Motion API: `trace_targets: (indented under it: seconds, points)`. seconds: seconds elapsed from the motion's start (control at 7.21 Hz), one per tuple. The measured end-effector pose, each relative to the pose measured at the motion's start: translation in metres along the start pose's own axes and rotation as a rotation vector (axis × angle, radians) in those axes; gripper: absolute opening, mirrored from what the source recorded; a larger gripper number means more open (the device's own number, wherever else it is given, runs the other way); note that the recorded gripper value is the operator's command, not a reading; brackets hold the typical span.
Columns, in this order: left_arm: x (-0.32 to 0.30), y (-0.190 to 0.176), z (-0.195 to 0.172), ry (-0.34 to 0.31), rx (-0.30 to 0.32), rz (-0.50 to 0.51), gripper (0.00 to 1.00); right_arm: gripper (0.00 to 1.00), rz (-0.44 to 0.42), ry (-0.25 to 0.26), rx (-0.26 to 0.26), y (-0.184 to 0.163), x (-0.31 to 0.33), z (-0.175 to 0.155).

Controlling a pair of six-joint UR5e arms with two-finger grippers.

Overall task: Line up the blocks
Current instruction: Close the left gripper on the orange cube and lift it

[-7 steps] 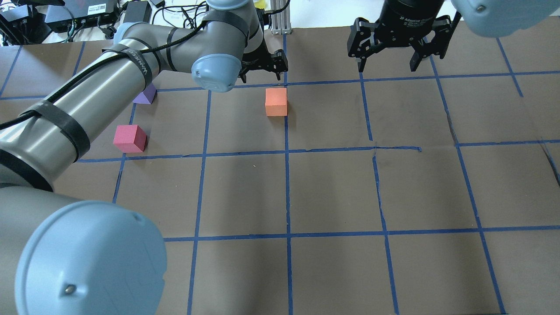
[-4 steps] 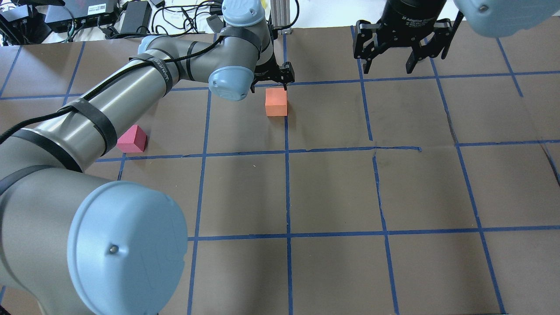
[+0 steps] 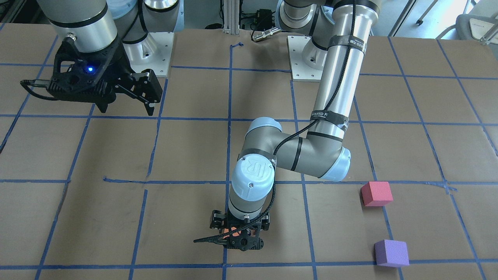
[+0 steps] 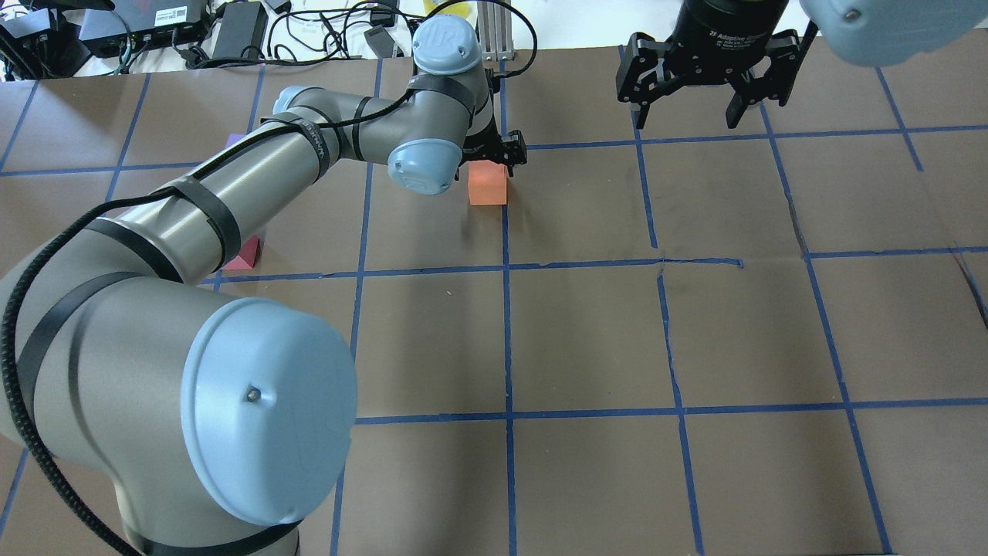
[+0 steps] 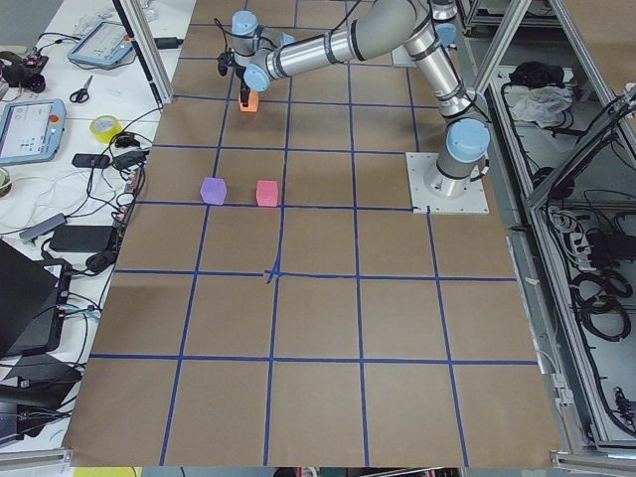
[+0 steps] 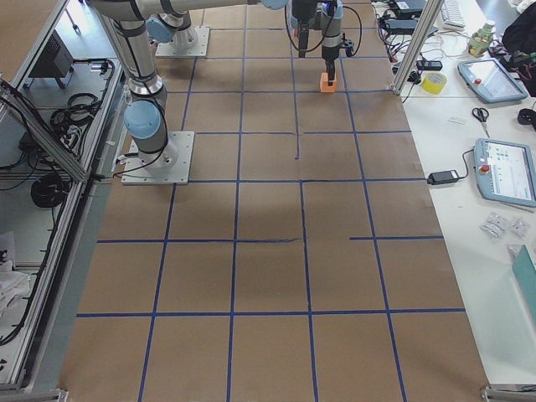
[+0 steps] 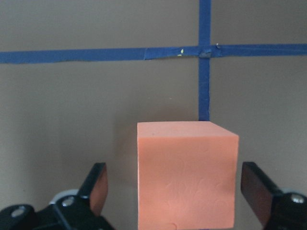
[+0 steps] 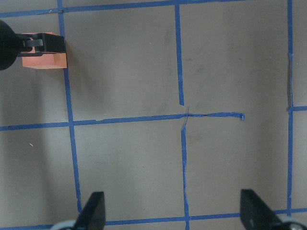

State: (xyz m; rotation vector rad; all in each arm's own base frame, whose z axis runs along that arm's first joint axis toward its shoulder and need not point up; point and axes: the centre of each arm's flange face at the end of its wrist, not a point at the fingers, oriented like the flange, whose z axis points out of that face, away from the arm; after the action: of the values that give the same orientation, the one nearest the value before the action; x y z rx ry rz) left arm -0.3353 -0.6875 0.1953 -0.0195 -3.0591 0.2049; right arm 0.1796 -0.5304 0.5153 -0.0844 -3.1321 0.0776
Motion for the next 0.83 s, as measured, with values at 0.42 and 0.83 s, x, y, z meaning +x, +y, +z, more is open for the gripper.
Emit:
trace_targets:
  seconds: [0.42,0.83]
  points:
    - [0.004,-0.004,0.0,0.011,0.012,-0.059,0.33,1.0,0.0,-0.002,-0.002,0.001,-0.001,0.0]
    - [-0.01,-0.018,-0.044,0.01,0.065,-0.061,0.32,1.0,0.0,-0.003,-0.002,0.001,-0.001,0.0]
